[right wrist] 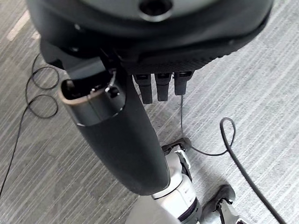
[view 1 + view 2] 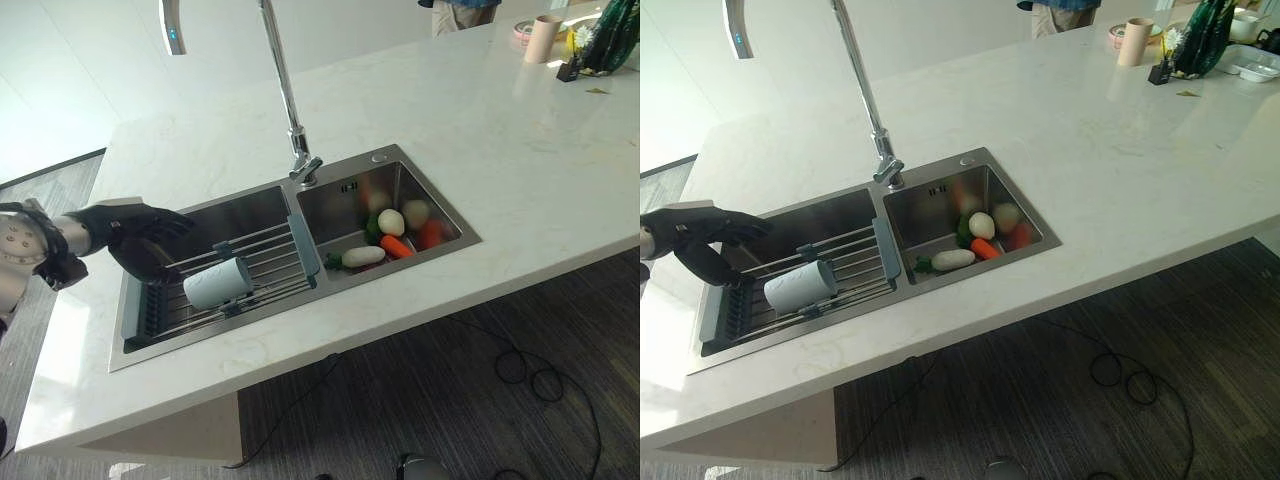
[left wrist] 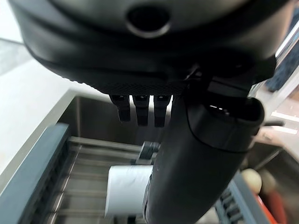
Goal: Place the dishes in the dishwasher.
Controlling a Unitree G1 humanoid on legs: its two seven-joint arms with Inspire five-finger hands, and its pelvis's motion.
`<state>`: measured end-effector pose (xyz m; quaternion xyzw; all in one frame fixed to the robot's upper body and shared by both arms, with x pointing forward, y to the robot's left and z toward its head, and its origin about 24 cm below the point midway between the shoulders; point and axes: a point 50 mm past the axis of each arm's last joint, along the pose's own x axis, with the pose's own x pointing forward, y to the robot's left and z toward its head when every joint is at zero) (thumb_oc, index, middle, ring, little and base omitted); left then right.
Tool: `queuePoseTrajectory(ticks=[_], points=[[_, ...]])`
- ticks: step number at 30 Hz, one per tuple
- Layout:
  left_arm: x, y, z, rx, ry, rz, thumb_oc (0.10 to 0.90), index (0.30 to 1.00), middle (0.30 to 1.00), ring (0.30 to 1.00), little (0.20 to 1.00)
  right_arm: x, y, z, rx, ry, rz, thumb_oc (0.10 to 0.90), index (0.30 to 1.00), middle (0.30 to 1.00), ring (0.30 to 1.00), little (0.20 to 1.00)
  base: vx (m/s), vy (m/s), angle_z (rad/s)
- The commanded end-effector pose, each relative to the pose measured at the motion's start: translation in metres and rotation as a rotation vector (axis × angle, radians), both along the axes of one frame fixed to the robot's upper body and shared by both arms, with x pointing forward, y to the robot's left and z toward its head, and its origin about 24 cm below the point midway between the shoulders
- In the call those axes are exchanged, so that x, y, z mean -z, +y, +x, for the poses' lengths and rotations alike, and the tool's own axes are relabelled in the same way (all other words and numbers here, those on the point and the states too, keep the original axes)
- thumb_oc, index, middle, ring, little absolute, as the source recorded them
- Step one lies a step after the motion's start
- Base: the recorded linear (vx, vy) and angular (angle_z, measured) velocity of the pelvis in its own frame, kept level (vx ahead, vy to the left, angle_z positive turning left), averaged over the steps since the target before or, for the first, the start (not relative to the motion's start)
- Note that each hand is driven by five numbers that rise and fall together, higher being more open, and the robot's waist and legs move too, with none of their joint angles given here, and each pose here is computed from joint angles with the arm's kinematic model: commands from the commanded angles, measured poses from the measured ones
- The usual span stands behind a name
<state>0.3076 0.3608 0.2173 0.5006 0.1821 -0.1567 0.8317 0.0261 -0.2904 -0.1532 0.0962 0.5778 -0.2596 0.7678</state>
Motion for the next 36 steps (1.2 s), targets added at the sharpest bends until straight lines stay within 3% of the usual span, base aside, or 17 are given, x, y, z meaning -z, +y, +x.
queuePoseTrajectory(ticks=[1,16,27,36], points=[[-0.071,0.003,-0.009,0.015,-0.253,0.034,0.8,0.9,0.9,0.9,0.9,-0.007,-0.017,-0.002,0.015,-0.034,-0.039,0.8,0.9,0.9,0.9,0.9,0.0,0.0,0.0],[-0.044,-0.002,-0.009,0.044,-0.193,0.007,0.8,0.9,0.9,0.9,0.9,-0.009,-0.016,0.009,-0.011,-0.061,-0.042,0.8,0.9,0.9,0.9,0.9,0.02,0.012,0.03],[-0.032,-0.006,0.0,-0.021,-0.36,0.016,0.8,0.9,0.9,0.9,0.9,-0.02,-0.033,0.023,-0.01,-0.125,-0.081,0.8,0.9,0.9,0.9,0.9,-0.06,0.049,-0.02],[-0.01,-0.009,0.001,-0.045,-0.353,0.009,0.8,0.9,0.9,0.9,0.9,-0.019,-0.031,0.022,-0.035,-0.134,-0.088,0.8,0.9,0.9,0.9,0.9,0.05,0.014,-0.05]])
